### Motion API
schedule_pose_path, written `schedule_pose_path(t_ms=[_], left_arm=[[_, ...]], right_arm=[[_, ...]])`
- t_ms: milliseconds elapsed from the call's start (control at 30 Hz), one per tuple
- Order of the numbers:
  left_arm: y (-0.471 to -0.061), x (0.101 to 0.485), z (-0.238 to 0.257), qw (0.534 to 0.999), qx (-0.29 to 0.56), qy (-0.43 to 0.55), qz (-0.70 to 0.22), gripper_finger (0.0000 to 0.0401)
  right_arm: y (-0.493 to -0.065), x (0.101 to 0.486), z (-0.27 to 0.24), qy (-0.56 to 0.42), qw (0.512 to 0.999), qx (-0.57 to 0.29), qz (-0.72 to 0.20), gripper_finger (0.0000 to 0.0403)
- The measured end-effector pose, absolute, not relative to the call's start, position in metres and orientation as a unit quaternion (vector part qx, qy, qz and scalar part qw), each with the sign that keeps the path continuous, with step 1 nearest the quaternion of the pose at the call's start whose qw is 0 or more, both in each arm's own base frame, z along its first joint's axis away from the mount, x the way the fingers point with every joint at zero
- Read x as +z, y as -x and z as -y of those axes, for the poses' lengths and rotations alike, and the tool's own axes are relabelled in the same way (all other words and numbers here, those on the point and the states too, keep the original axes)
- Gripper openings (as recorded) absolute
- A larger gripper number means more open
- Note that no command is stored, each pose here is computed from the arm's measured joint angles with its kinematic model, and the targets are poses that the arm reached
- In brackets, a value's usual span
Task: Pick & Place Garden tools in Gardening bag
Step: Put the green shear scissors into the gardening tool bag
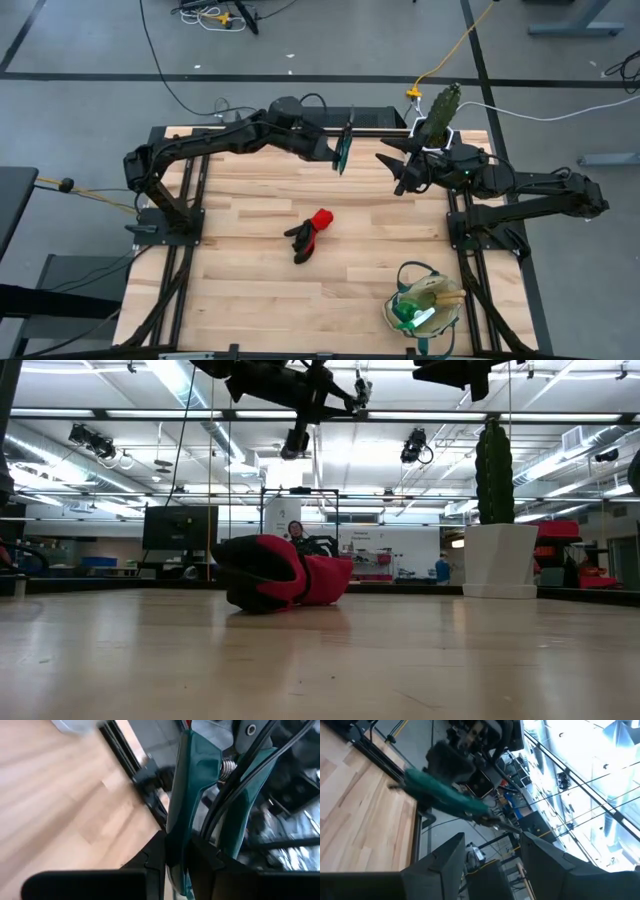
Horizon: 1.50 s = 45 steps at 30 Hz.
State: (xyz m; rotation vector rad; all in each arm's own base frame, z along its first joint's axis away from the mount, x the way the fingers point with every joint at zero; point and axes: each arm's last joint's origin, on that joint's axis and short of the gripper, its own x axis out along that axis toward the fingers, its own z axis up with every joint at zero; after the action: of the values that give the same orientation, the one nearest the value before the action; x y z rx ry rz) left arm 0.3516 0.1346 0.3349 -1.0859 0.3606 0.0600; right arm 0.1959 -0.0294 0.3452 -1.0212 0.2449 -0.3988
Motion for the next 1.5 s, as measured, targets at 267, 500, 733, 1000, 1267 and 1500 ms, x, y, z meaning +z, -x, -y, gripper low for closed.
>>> schedule_pose_path(t_ms=[267,500,733,1000,1267,1500], left_arm=[[-0.351,0.334,-0.141,0.849,0.137,0.495,-0.125,0.0059],[-0.351,0.335,-0.143,0.831,0.156,0.523,-0.109,0.0059],[-0.354,0.34,-0.14,0.818,0.115,0.555,-0.097,0.0059],[-0.359,0.344,-0.127,0.805,0.061,0.581,-0.107,0.0059],[-0.366,0.348,-0.109,0.79,0.012,0.602,-0.113,0.0059],[-0.367,0.351,-0.105,0.78,-0.004,0.615,-0.11,0.0059]], right_arm=[[-0.196,0.345,0.029,0.485,0.846,-0.189,-0.117,0.0197],[-0.196,0.345,0.029,0.529,0.819,-0.182,-0.127,0.0197],[-0.196,0.345,0.029,0.584,0.781,-0.173,-0.138,0.0197],[-0.2,0.344,0.027,0.619,0.766,-0.13,-0.119,0.0197],[-0.218,0.337,0.029,0.673,0.72,-0.119,-0.122,0.0197],[-0.232,0.337,0.03,0.683,0.71,-0.143,-0.096,0.0197]])
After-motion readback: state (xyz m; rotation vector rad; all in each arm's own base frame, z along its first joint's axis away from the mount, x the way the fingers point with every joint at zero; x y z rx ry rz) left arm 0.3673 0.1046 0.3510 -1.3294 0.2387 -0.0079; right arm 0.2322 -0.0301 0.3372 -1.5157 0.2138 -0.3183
